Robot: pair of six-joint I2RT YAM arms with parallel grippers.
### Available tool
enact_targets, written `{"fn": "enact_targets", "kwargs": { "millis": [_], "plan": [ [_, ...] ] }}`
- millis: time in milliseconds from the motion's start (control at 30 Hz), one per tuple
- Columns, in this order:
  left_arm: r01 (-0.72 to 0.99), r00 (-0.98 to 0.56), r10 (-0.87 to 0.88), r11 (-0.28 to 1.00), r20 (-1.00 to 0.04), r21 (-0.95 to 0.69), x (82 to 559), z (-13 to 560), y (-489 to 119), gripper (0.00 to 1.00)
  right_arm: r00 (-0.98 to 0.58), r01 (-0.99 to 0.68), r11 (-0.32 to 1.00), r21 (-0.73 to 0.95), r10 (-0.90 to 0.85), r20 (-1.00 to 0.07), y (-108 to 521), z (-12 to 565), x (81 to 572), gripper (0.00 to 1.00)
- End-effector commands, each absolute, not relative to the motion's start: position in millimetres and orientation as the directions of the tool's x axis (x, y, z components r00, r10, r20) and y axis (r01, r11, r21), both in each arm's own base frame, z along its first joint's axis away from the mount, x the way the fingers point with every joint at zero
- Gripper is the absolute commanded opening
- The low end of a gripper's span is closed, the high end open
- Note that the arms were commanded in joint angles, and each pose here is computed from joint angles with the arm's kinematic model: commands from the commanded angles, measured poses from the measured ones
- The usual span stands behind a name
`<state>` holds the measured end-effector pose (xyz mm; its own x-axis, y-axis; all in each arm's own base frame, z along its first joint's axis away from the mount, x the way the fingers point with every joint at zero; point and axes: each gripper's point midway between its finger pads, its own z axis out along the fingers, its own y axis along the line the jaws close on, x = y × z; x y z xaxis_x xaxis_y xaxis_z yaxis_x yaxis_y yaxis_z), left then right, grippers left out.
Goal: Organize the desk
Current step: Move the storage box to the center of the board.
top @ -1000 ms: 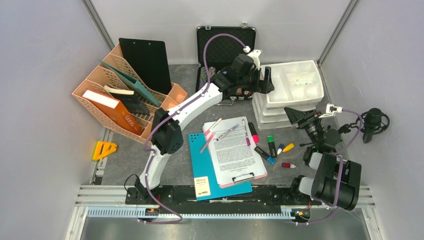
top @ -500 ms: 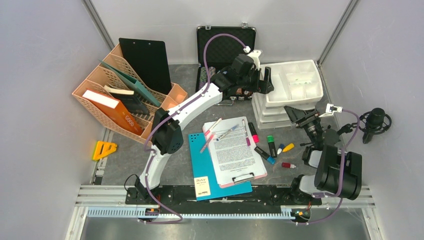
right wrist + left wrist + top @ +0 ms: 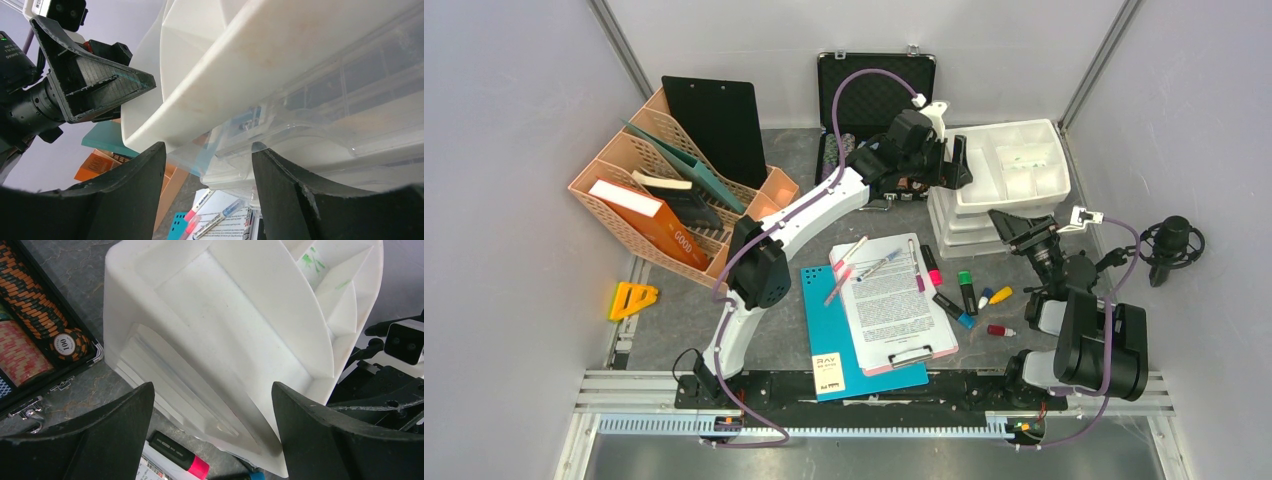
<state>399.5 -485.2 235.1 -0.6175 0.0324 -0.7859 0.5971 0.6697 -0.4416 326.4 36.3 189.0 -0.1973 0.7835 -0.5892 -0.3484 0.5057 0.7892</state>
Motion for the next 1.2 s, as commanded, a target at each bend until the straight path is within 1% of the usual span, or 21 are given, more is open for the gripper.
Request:
{"fn": "enact_targets", "kwargs": {
  "millis": [0,200,433,1000,1167],
  "plan": [
    [0.607,-0.620,0.099,0.690,-0.778,-0.396,398,211,-480,0.91,-0.127,-0.439,0.494,0.751,0.793,-0.596,36,224,329,0.69],
    [0.600,-0.620,0.103,0.701,-0.778,-0.385,399,206,-477,0.91,-0.132,-0.429,0.446,0.786,0.829,-0.543,35,226,326,0.66],
    [0.593,-0.622,0.107,0.712,-0.775,-0.377,400,202,-476,0.91,-0.147,-0.410,0.429,0.805,0.839,-0.523,36,221,324,0.62],
    [0.570,-0.582,0.133,0.771,-0.802,-0.286,412,198,-461,0.93,-0.216,-0.418,0.466,0.780,0.783,-0.584,45,204,310,0.49],
    [0.557,-0.568,0.133,0.789,-0.812,-0.260,418,199,-458,0.94,-0.238,-0.457,0.460,0.761,0.761,-0.603,51,206,306,0.47]
  ]
}}
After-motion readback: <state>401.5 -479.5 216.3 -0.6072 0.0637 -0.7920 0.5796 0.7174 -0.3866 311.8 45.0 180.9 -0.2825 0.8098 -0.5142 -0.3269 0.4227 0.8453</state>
